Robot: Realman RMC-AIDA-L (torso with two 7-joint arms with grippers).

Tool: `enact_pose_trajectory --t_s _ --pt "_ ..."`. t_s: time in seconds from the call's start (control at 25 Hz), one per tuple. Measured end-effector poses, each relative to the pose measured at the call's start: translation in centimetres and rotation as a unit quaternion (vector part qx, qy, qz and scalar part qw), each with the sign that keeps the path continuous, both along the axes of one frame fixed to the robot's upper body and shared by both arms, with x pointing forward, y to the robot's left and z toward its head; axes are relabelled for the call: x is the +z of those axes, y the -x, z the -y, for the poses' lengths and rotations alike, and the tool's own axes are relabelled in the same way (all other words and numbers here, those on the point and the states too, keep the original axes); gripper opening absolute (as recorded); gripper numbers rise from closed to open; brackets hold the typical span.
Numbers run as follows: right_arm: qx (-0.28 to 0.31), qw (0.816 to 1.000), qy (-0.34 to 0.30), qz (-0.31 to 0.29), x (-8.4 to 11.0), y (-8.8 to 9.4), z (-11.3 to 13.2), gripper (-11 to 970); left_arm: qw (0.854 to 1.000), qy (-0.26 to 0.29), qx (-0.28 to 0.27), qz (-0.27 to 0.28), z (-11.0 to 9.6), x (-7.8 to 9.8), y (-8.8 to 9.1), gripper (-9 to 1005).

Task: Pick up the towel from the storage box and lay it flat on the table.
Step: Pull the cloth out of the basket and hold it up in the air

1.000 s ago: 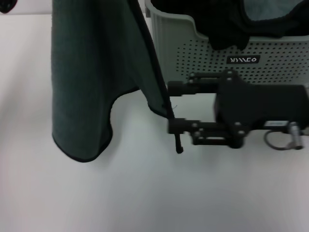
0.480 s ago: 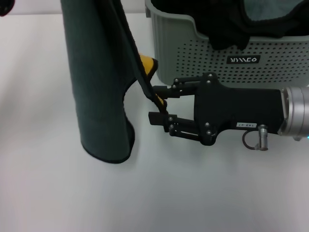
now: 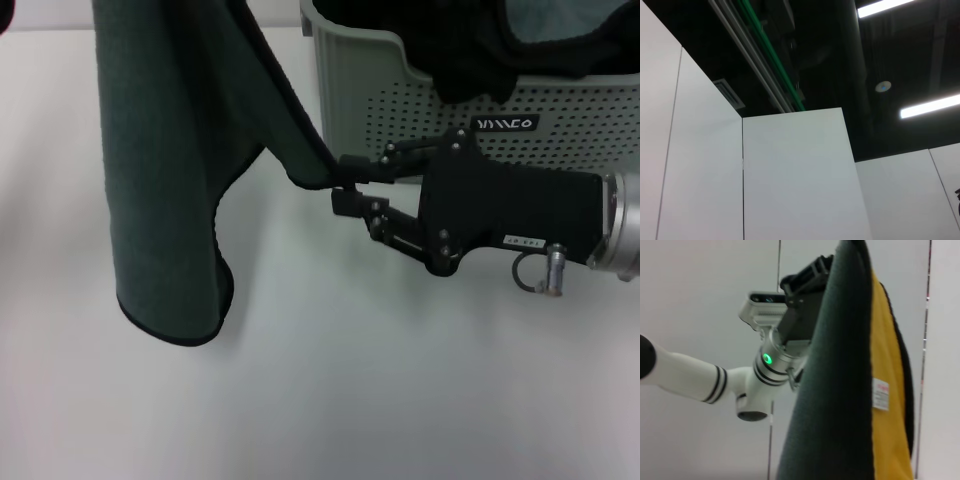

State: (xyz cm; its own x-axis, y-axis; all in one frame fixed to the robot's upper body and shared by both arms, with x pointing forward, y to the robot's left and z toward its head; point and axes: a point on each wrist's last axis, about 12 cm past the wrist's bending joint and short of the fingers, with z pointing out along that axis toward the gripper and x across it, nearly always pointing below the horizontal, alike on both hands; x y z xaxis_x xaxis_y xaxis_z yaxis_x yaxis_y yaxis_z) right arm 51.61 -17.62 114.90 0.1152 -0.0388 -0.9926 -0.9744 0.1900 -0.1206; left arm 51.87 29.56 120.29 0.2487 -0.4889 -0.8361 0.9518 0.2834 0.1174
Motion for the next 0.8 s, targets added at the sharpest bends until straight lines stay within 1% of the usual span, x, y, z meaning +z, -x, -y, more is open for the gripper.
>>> enact_pose_trajectory --t_s 0.12,0.28,0.52,0.64,0.72,0.8 --pt "-0.009 1.000 0.005 0.008 -0.2 -0.2 0.0 238 1.000 -0.001 -0.001 0.000 0.0 0.0 0.0 19" --pt "-0.013 1.000 0.008 0.019 -0.2 -0.2 0.0 169 1.000 -0.001 -0.001 -0.001 0.0 -0.1 0.0 19" --pt "-0.008 0.999 0.006 0.050 -0.2 0.1 0.2 74 1.000 -0.006 -0.003 -0.009 0.0 -0.3 0.0 19" --pt "-0.005 0.998 -0.006 0.062 0.2 0.4 0.5 31 1.000 -0.022 -0.006 -0.017 0.0 -0.6 0.0 20" --pt "-0.008 0.997 -0.018 0.070 0.6 0.5 1.0 25 0.999 -0.041 -0.006 -0.025 -0.2 -0.8 0.1 20" --pt "-0.022 0.995 -0.037 0.086 1.7 0.7 2.4 20 0.998 -0.063 -0.006 -0.031 -0.6 -0.9 0.1 20"
